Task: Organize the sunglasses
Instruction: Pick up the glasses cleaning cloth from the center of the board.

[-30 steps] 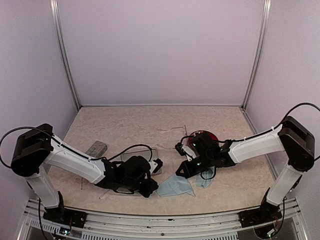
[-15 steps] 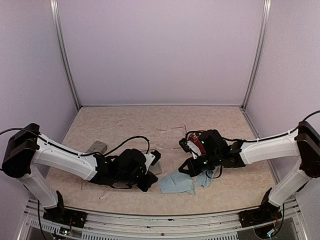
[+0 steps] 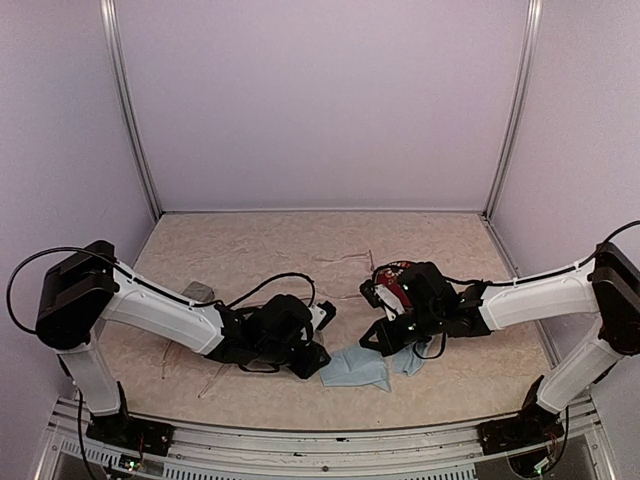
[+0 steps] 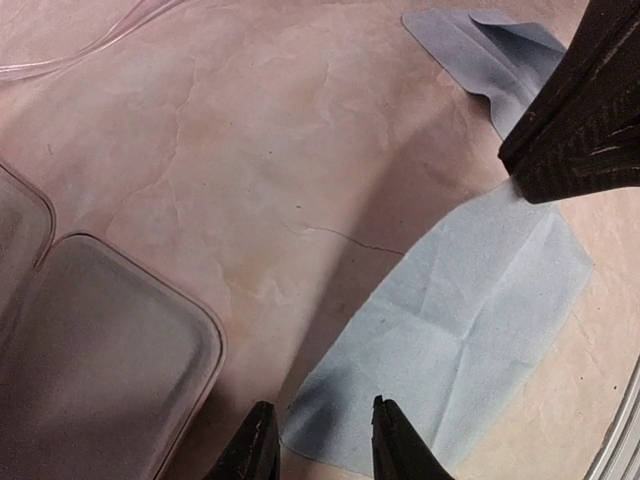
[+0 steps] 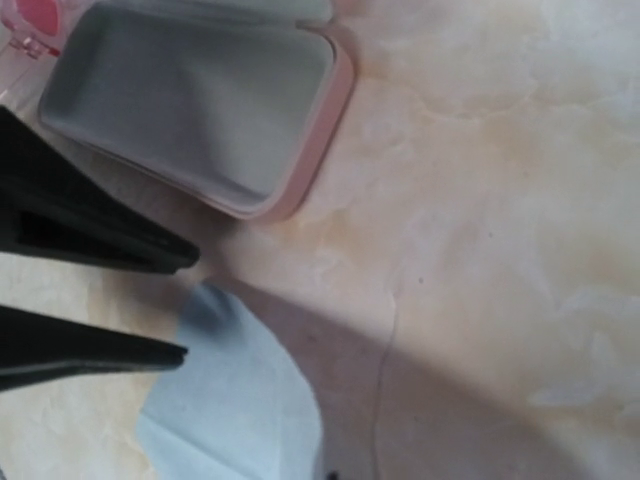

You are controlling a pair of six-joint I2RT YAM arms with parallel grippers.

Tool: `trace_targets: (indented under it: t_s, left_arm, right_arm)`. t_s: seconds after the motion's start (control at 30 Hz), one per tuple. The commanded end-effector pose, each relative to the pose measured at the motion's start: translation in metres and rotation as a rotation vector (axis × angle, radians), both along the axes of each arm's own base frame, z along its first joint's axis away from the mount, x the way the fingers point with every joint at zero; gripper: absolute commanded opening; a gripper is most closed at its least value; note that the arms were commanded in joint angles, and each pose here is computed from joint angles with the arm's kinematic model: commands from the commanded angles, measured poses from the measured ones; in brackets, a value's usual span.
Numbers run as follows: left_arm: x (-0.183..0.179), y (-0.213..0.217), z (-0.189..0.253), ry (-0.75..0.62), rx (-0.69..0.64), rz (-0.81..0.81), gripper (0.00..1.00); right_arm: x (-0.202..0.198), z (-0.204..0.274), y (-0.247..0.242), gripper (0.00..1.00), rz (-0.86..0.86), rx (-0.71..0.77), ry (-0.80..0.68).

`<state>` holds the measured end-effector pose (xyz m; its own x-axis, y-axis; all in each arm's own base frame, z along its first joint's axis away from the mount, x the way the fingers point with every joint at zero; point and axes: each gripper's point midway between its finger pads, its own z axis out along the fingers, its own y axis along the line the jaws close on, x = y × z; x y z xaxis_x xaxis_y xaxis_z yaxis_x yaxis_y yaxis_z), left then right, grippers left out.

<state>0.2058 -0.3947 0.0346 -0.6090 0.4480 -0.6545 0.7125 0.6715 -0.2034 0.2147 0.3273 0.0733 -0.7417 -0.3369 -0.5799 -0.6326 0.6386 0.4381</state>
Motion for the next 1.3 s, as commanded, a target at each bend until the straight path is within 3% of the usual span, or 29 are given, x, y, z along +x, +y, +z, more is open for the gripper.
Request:
trace_targets:
  t_s: [0.0,0.33,0.7,0.87,1.27]
  left_arm:
    - [0.006,0.001,-0.008,-0.018,0.038,0.001,0.32]
    - [-0.004,0.005,-0.028,0.011,0.064,-0.021,0.32]
    - [-0.012,0.006,-0.035,0.036,0.065,-0.026,0.1]
    - [-0.011,0.003,-0.024,0.022,0.04,-0.026,0.0]
    - [-0.006,-0.003,0.04,-0.065,-0.045,-0.04,0.0]
  right_arm:
    - [0.0,-0.008,-0.005,0.0,-0.013,-0.02,0.007]
    - [0.0,-0.01,-0.005,0.0,-0.015,-0.021,0.009]
    - [-0.001,-0.01,-0.008,0.0,-0.02,-0.023,0.009]
    - [-0.001,-0.013,-0.008,0.0,-0.011,-0.031,0.006]
    - [0.001,0.022,-0.005,0.0,0.024,0.016,-0.085]
